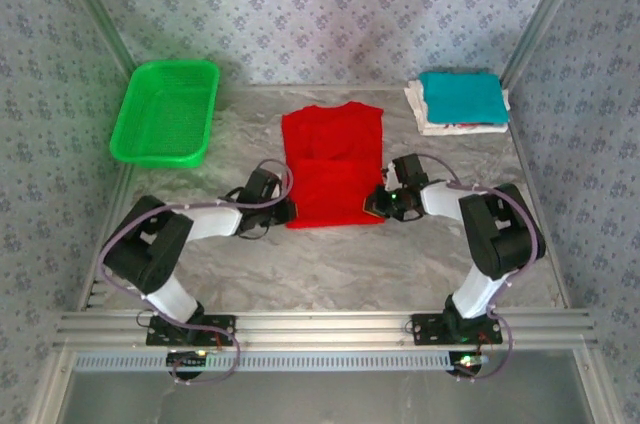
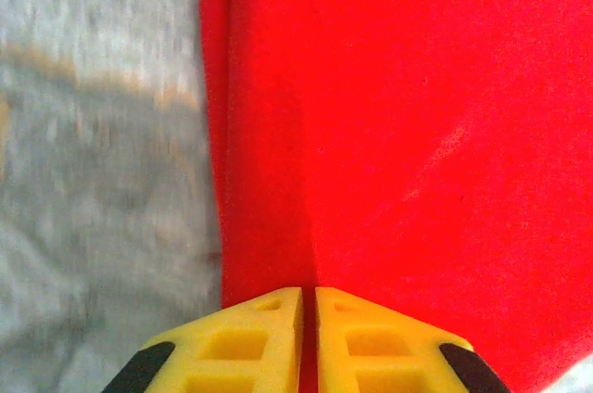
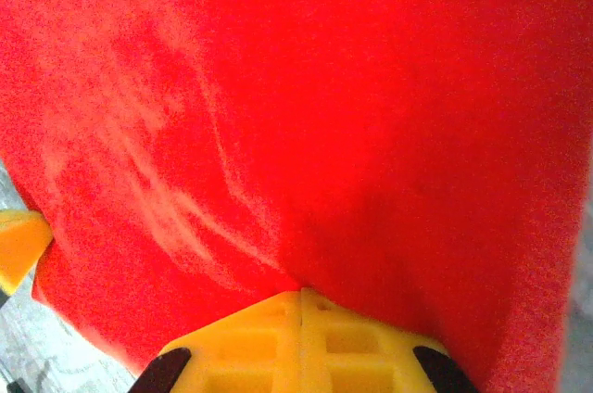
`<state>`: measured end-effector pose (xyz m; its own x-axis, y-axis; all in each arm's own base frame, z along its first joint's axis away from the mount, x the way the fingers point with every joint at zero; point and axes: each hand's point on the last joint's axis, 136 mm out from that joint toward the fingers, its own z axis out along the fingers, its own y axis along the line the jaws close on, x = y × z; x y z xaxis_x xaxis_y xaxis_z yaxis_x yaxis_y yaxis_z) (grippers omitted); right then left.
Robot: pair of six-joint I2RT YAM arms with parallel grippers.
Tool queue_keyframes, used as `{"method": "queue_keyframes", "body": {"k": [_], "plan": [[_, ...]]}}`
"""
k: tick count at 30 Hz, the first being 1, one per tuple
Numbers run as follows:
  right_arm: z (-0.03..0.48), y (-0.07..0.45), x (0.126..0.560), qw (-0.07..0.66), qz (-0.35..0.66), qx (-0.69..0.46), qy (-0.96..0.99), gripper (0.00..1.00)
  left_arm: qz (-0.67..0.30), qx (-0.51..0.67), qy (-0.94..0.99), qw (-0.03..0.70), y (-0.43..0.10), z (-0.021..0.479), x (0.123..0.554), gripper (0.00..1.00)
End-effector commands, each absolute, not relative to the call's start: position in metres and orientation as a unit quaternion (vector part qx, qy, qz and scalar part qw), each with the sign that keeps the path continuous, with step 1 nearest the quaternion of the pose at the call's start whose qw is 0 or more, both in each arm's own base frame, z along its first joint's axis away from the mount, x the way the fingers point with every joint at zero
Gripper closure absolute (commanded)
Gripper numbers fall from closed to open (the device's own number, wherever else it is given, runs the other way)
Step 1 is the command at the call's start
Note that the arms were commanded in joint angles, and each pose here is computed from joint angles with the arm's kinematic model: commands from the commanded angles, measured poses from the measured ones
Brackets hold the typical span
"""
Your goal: Fold and stack the t-shirts
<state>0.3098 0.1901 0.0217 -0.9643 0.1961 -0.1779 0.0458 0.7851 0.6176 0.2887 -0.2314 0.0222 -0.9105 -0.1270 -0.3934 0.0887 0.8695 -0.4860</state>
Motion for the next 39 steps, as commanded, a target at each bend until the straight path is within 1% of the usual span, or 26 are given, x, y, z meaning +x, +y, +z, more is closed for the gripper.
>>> {"method": "queue_keyframes", "body": {"k": [1, 3, 5, 8, 9, 11, 13, 15, 16, 18, 22, 28, 33, 39], "plan": [[-0.002, 0.174, 0.266, 0.055, 0.277, 0.087, 0.955, 1.00, -0.187, -0.033, 0.974, 0.121, -0.201, -0.014, 0.230, 0.86], [0.003, 0.176, 0.257, 0.046, 0.277, 0.088, 0.956, 1.00, -0.183, -0.030, 0.975, 0.122, -0.201, -0.008, 0.225, 0.85], [0.014, 0.181, 0.256, 0.052, 0.283, 0.092, 0.953, 1.00, -0.172, -0.030, 0.975, 0.135, -0.196, 0.004, 0.228, 0.81], [0.049, 0.188, 0.265, 0.079, 0.290, 0.082, 0.950, 1.00, -0.173, -0.032, 0.969, 0.173, -0.193, 0.038, 0.242, 0.69], [0.062, 0.188, 0.268, 0.088, 0.292, 0.079, 0.949, 0.96, -0.185, -0.035, 0.964, 0.186, -0.194, 0.053, 0.247, 0.68], [0.079, 0.183, 0.269, 0.102, 0.292, 0.085, 0.947, 0.84, -0.213, -0.045, 0.956, 0.197, -0.194, 0.073, 0.250, 0.65], [0.086, 0.173, 0.266, 0.106, 0.295, 0.100, 0.944, 0.77, -0.247, -0.059, 0.949, 0.188, -0.194, 0.083, 0.246, 0.61], [0.085, 0.161, 0.261, 0.101, 0.297, 0.112, 0.943, 0.64, -0.280, -0.074, 0.942, 0.172, -0.193, 0.085, 0.237, 0.44], [0.080, 0.155, 0.257, 0.095, 0.294, 0.118, 0.944, 0.60, -0.297, -0.078, 0.938, 0.163, -0.194, 0.084, 0.231, 0.40], [0.072, 0.148, 0.252, 0.080, 0.296, 0.131, 0.943, 0.58, -0.314, -0.083, 0.933, 0.153, -0.192, 0.080, 0.222, 0.33], [0.055, 0.149, 0.248, 0.063, 0.311, 0.119, 0.941, 0.57, -0.339, -0.081, 0.928, 0.135, -0.198, 0.073, 0.213, 0.33], [0.046, 0.166, 0.248, 0.048, 0.324, 0.092, 0.940, 0.58, -0.368, -0.078, 0.917, 0.129, -0.213, 0.067, 0.222, 0.37], [0.035, 0.167, 0.244, 0.041, 0.328, 0.100, 0.939, 0.58, -0.369, -0.068, 0.919, 0.117, -0.223, 0.061, 0.226, 0.38], [0.034, 0.167, 0.246, 0.044, 0.329, 0.101, 0.938, 0.58, -0.353, -0.066, 0.928, 0.100, -0.225, 0.049, 0.224, 0.39]]}}
